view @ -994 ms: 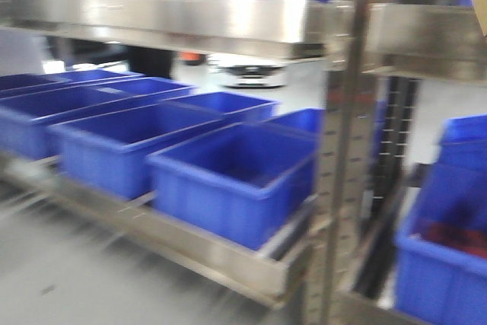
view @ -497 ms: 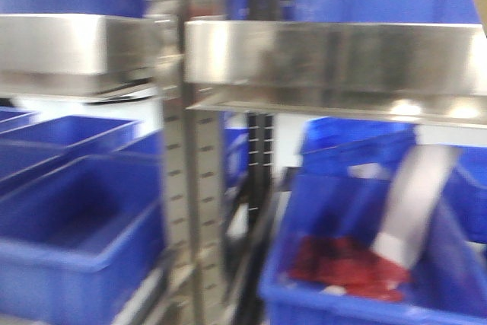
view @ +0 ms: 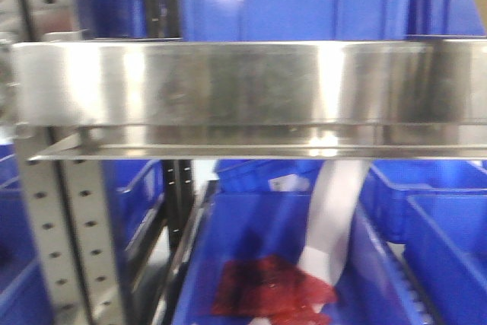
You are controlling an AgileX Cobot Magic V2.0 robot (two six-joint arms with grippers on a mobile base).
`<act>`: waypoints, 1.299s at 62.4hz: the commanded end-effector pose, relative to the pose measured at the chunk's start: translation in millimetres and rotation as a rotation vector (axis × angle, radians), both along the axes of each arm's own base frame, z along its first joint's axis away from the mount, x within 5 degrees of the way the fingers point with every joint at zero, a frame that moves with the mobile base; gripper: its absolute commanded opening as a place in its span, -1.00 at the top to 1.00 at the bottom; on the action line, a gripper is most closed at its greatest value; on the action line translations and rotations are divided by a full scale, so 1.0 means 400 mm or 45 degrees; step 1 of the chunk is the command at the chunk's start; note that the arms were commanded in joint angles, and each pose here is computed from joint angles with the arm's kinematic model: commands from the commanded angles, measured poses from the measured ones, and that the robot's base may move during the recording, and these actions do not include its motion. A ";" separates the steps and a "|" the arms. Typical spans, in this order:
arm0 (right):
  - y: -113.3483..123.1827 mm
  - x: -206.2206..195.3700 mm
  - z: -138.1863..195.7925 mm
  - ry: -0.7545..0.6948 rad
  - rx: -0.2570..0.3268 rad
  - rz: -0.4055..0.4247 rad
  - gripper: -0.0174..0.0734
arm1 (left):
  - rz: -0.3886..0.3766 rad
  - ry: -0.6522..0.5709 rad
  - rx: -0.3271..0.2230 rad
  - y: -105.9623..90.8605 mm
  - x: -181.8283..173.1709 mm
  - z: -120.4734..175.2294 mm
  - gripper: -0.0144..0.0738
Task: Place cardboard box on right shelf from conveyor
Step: 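Drive toward the steel shelf rack with blue bins, box held, then raise the box with the right gripper above the upper steel shelf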
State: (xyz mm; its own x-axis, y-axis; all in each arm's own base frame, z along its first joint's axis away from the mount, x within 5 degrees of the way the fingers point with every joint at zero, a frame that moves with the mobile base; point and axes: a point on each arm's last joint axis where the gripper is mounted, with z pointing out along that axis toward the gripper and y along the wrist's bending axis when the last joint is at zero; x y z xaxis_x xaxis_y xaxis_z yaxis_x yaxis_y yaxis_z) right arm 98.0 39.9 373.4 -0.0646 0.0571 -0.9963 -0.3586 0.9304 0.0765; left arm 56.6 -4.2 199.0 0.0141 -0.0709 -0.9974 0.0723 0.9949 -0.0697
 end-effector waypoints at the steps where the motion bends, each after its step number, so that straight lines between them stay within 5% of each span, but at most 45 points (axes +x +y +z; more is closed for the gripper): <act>1: 0.003 -0.007 0.045 -0.153 0.024 0.032 0.26 | 0.000 -0.132 -0.022 0.001 -0.004 0.025 0.94; 81: 0.004 -0.008 0.048 -0.174 0.021 0.041 0.26 | 0.006 -0.133 -0.022 0.002 -0.004 0.025 0.94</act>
